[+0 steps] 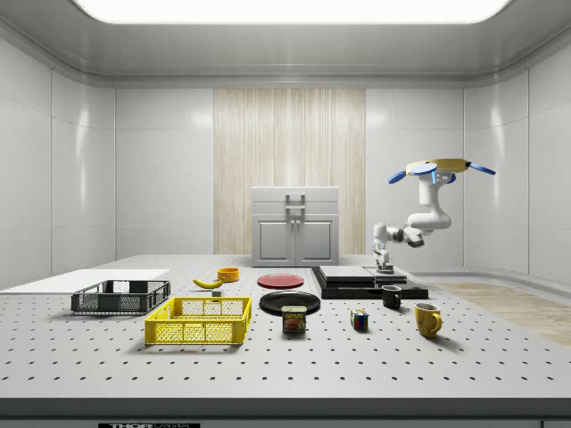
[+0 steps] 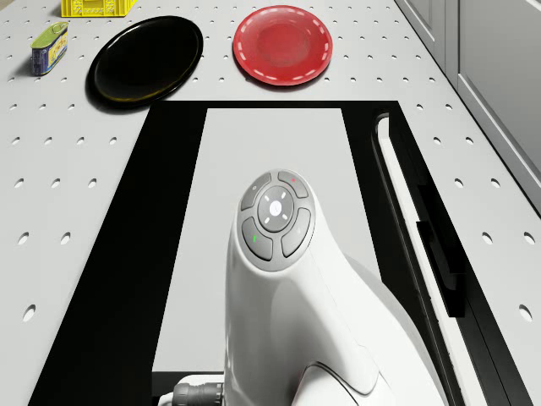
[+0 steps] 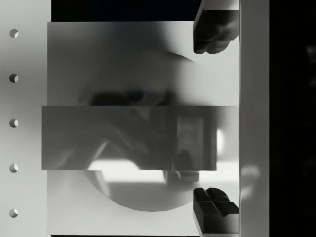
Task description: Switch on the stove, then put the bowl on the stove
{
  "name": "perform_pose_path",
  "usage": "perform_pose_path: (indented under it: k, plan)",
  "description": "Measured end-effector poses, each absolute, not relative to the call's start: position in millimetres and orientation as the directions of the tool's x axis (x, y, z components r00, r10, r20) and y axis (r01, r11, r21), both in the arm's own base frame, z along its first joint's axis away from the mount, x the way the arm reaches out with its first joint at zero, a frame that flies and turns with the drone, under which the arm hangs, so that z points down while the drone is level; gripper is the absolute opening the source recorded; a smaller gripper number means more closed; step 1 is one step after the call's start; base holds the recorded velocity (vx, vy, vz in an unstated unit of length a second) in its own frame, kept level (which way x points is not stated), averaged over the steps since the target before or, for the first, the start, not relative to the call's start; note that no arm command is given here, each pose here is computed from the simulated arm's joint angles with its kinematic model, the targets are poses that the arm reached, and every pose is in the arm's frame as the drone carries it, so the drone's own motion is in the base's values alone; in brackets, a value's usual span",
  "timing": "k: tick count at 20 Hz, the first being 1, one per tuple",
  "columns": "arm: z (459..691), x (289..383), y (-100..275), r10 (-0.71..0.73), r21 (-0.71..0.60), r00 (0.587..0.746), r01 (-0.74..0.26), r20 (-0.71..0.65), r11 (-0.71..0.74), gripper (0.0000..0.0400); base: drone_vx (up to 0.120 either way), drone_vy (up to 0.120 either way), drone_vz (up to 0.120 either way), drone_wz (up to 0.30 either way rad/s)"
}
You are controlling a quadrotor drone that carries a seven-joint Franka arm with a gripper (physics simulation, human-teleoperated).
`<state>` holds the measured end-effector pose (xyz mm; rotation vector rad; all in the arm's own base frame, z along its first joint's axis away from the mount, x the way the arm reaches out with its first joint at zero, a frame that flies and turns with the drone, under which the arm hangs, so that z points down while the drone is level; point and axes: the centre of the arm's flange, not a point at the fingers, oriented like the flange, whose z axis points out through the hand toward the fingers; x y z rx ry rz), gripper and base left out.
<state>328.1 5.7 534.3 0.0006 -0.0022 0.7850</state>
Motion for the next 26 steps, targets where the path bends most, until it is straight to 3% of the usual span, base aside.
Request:
perform_pose_path:
  k: [7, 23, 24, 25, 26]
  plan:
    - [540, 333.4, 6, 0.707, 0.000, 0.707, -0.707, 0.002, 0.707, 0.0400, 0.000, 0.000, 0.000, 0.000]
    - [545, 334.7, -12, 0.707, 0.000, 0.708, -0.707, 0.002, 0.708, 0.0400, 0.000, 0.000, 0.000, 0.000]
    - [543, 331.1, -25, 0.741, -0.006, 0.671, -0.741, -0.003, 0.671, 0.0400, 0.000, 0.000, 0.000, 0.000]
    - [542, 329.9, -37, 0.754, -0.012, 0.656, -0.755, -0.009, 0.656, 0.0400, 0.000, 0.000, 0.000, 0.000]
    - [543, 330.9, -38, 0.749, -0.011, 0.663, -0.749, -0.008, 0.663, 0.0400, 0.000, 0.000, 0.000, 0.000]
